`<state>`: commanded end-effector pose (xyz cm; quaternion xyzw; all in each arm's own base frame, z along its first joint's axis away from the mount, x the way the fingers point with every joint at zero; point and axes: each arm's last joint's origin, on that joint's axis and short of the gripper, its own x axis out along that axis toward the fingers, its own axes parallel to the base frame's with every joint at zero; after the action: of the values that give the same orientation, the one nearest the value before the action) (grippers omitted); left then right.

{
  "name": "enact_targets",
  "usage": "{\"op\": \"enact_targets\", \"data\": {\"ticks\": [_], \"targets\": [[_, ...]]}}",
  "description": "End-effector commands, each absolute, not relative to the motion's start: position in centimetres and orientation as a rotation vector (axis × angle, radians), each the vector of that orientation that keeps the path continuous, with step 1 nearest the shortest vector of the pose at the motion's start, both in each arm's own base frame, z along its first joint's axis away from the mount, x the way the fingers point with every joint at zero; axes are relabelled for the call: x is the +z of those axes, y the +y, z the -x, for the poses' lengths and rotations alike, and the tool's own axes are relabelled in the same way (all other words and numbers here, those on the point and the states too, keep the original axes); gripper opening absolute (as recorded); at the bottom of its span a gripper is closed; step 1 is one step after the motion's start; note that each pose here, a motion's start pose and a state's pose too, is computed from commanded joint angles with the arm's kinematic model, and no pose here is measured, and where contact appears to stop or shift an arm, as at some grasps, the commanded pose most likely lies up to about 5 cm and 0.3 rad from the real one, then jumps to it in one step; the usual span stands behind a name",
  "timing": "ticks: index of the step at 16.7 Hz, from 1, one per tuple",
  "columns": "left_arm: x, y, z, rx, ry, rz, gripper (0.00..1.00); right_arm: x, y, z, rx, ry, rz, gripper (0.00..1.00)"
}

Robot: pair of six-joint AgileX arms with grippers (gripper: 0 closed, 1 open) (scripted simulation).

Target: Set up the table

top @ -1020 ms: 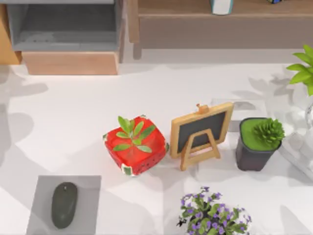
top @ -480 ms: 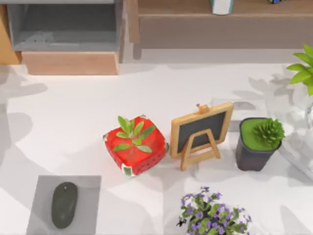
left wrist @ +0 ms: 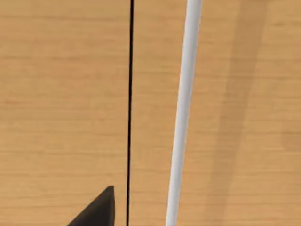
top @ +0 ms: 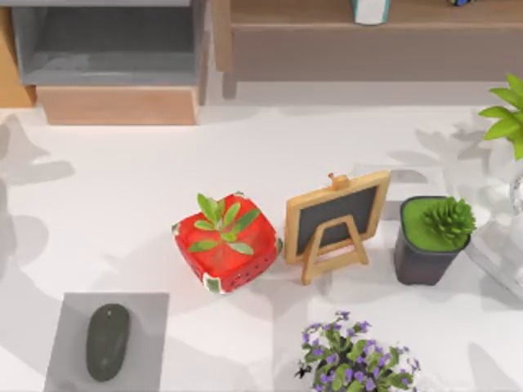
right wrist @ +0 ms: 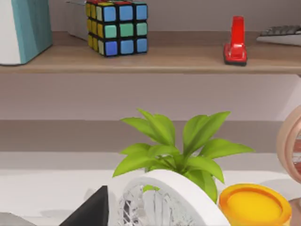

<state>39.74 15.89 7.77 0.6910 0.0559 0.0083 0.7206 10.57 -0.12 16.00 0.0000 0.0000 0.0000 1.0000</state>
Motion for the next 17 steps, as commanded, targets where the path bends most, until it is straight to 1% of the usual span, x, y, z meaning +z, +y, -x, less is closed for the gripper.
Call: {"op": "enact_targets", "data": {"ticks": [6, 9, 13, 15, 17], "targets": [[7.5, 15.7, -39.6, 0.009, 0.127, -1.525, 1.0, 16.0, -0.1, -10.6, 0.0, 0.0, 0.0, 1.0], [9.1, 14.0, -40.1, 0.024, 0.085, -1.51, 1.0, 16.0, -0.1, -10.6, 0.0, 0.0, 0.0, 1.0], [13.1, 7.6, -41.0, 0.028, -0.036, -1.417, 1.0, 16.0, -0.1, -10.6, 0.0, 0.0, 0.0, 1.0], [14.6, 2.9, -41.0, -0.008, -0.09, -1.331, 1.0, 16.0, -0.1, -10.6, 0.0, 0.0, 0.0, 1.0], [15.4, -2.4, -40.6, -0.071, -0.123, -1.227, 1.0, 16.0, -0.1, -10.6, 0.0, 0.0, 0.0, 1.0]]}}
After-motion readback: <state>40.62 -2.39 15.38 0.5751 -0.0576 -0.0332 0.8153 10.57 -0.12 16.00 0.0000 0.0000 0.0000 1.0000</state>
